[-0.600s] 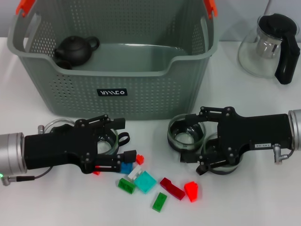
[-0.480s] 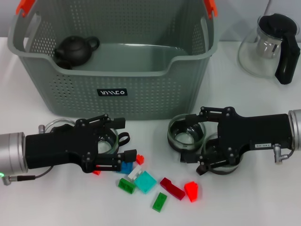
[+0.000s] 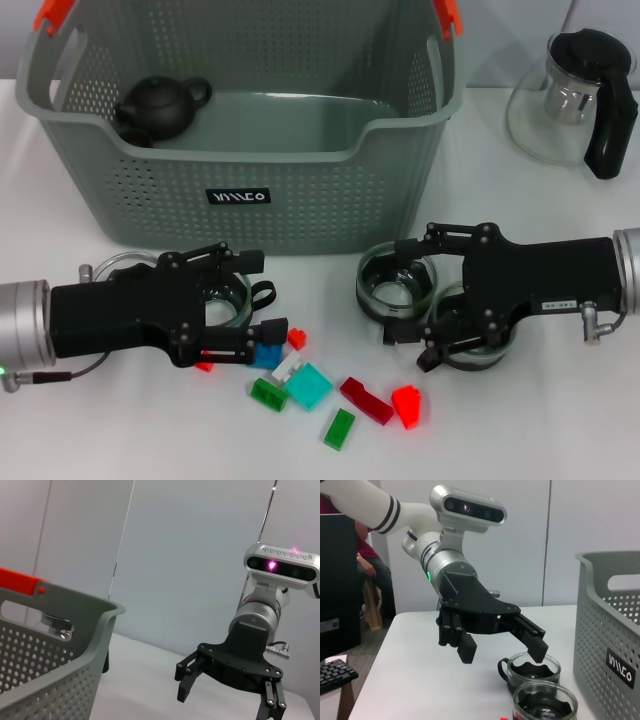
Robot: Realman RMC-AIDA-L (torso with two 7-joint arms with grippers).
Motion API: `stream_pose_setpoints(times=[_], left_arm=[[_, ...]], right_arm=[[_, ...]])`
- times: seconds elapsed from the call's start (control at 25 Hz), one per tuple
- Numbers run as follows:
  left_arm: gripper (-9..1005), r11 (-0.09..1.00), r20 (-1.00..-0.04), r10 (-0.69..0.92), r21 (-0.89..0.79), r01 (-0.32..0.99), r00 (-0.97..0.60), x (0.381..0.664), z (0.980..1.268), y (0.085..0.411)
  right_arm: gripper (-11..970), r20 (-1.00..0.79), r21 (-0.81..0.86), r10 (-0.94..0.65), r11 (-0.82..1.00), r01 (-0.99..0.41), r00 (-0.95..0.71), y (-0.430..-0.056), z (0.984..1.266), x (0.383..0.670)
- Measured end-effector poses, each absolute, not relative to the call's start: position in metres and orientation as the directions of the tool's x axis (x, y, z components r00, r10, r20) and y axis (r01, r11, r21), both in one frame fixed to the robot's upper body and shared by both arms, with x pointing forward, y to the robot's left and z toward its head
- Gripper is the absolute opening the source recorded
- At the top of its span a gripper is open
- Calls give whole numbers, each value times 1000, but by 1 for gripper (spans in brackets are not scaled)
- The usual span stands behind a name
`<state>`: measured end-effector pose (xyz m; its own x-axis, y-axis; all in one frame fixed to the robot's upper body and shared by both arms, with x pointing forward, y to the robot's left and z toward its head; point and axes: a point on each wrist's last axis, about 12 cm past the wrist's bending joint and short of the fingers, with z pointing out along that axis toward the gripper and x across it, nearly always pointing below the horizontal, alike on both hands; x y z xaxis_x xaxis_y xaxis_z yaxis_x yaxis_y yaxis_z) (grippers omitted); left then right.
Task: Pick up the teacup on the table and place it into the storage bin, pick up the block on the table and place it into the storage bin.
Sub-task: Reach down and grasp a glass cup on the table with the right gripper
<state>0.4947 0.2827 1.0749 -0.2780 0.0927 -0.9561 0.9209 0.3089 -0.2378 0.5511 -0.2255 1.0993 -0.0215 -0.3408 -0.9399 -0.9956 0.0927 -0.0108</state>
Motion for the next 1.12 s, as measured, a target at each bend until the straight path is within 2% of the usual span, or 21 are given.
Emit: stream_pose_setpoints(times=[0.32, 0.68, 1.12], left_arm=[[932, 303, -958, 92, -234, 924, -273, 496, 1077, 282], [933, 318, -958, 69, -245, 916, -280, 497, 1075, 280], [933, 350, -955, 8, -275, 895, -296, 493, 1071, 280]], right_arm=[[941, -923, -35, -385, 89, -995, -2, -238, 1115, 553], [941, -807, 18, -586, 107, -994, -77, -261, 1146, 554], [942, -696, 105, -693, 157, -982, -185, -266, 1155, 554]])
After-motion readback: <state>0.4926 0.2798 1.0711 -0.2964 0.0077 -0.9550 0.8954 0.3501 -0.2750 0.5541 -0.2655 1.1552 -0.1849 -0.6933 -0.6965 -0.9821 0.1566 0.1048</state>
